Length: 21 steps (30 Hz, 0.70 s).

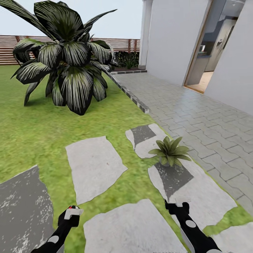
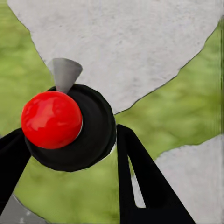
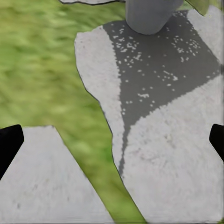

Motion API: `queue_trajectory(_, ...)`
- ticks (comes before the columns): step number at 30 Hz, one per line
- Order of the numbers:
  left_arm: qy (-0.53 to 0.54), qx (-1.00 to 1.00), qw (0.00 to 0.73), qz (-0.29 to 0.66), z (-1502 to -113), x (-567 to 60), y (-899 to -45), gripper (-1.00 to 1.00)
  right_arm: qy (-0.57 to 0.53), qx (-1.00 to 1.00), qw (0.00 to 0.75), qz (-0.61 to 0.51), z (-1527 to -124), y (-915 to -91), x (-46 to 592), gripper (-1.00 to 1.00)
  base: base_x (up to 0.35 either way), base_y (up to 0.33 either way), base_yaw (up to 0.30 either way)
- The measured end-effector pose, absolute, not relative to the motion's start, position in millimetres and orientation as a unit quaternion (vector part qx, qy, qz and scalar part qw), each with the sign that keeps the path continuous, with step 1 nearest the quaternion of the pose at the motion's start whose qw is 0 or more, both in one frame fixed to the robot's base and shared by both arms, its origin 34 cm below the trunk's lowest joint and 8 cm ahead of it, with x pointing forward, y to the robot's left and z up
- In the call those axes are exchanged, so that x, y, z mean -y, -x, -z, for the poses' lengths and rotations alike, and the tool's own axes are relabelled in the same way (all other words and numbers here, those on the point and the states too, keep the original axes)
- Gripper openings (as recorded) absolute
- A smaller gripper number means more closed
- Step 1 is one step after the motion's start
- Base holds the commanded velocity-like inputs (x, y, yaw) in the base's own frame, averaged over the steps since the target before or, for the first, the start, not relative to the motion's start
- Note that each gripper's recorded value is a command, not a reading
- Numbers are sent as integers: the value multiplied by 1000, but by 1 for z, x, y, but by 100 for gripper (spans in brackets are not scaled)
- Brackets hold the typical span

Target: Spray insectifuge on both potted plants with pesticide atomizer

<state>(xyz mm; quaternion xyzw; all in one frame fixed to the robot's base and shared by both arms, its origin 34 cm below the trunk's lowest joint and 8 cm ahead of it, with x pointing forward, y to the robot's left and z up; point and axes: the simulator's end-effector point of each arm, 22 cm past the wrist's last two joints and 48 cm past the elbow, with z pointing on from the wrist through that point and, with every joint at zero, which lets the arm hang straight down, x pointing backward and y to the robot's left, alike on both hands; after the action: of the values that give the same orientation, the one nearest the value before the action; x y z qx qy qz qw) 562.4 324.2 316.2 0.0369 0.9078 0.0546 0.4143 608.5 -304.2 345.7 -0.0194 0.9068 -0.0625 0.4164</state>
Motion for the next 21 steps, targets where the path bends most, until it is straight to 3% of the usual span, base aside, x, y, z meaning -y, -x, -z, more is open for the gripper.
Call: queue_trajectory(21,-36,-904,423,-55,-325,-324,-568,-100,19,-903,426,63,-356,-614,304,100,0,0,-263)
